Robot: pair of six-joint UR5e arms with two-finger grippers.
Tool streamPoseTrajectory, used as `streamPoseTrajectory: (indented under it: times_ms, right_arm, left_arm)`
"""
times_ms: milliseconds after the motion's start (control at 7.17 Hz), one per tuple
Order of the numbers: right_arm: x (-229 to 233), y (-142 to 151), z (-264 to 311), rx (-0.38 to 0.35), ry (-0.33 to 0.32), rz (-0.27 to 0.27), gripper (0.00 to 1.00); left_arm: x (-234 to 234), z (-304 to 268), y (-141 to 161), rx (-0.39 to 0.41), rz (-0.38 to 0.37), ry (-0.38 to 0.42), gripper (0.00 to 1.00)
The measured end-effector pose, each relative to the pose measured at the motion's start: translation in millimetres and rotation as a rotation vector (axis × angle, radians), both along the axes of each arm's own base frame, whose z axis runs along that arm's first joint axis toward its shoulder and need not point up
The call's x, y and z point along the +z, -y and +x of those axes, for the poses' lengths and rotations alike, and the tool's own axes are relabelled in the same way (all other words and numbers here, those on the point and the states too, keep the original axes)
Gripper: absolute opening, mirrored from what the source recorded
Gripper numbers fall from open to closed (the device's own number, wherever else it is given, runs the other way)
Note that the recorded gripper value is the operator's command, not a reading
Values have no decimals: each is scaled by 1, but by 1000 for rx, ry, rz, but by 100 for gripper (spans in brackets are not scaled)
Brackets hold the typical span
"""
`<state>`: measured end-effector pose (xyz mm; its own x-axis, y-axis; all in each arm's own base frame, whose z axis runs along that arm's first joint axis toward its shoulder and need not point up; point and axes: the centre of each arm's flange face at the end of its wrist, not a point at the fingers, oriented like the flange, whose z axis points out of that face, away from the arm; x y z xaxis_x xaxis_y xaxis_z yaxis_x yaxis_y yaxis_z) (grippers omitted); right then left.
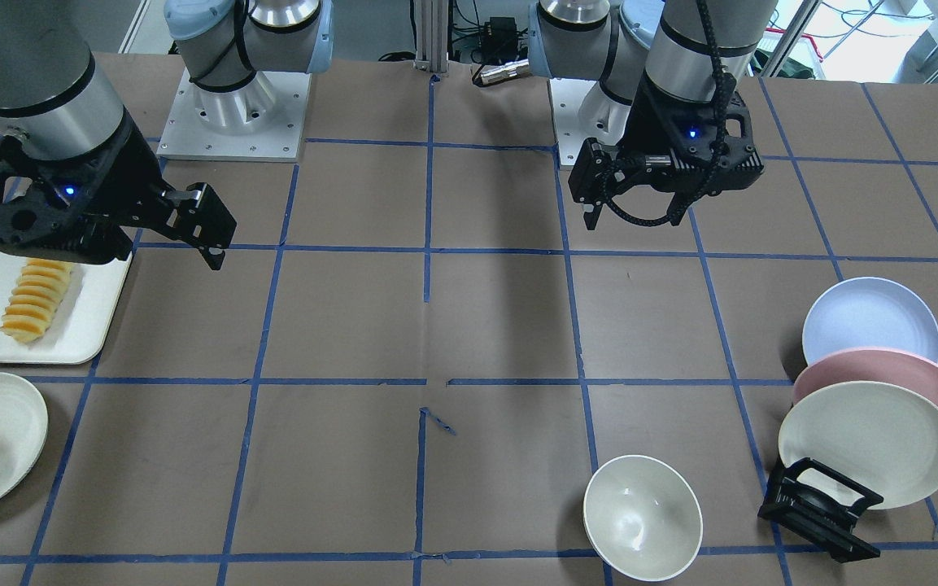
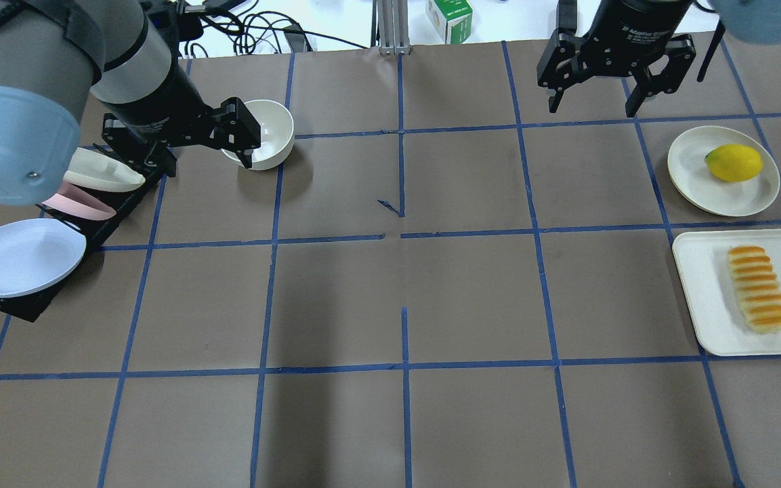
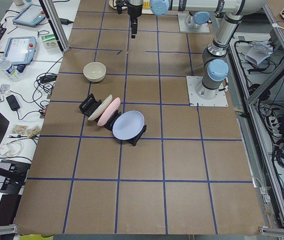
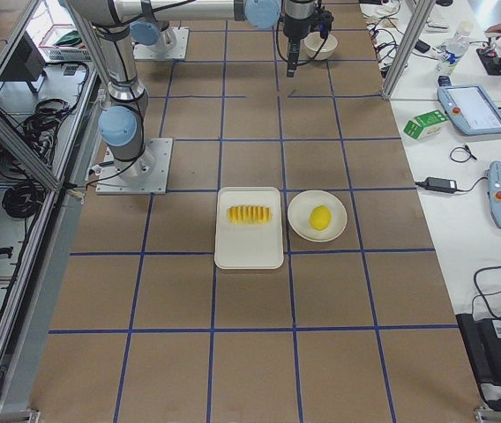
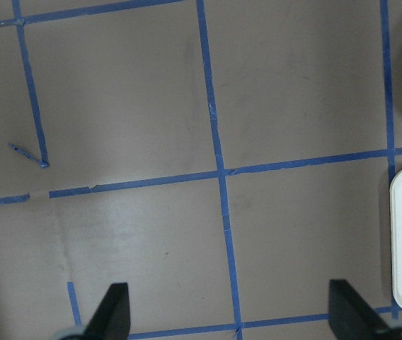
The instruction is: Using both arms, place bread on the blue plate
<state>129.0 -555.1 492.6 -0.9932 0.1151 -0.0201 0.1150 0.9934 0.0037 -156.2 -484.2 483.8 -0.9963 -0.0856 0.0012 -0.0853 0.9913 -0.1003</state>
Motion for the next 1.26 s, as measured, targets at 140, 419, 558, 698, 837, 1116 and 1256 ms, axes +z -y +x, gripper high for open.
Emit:
streamPoseTrajectory:
  times_ms: [140, 419, 558, 698, 837, 1116, 1256]
  right_arm:
    - [0, 0, -1, 0, -2, 1, 100]
    - [-1, 1, -3, -1, -3, 2, 100]
    - [-2, 1, -4, -2, -1, 3, 100]
    - [-2, 1, -5, -3, -3, 4, 100]
    - [-3, 2, -7, 17, -5, 8, 100]
    - [-9, 5, -13, 85, 0, 22, 100]
    - [-7, 8, -17, 90, 0, 14, 100]
  left_arm:
    - [-1, 1, 0, 2, 2, 1, 100]
    - [-3, 2, 0, 5, 5, 5, 100]
    - [-3, 4, 0, 7, 5, 8, 100]
    - [-1, 6, 1, 12, 2, 9, 100]
    - [3, 14, 2, 28, -6, 10, 100]
    - [9, 58, 10, 117, -19, 8, 100]
    - [11, 88, 13, 178, -14, 9, 100]
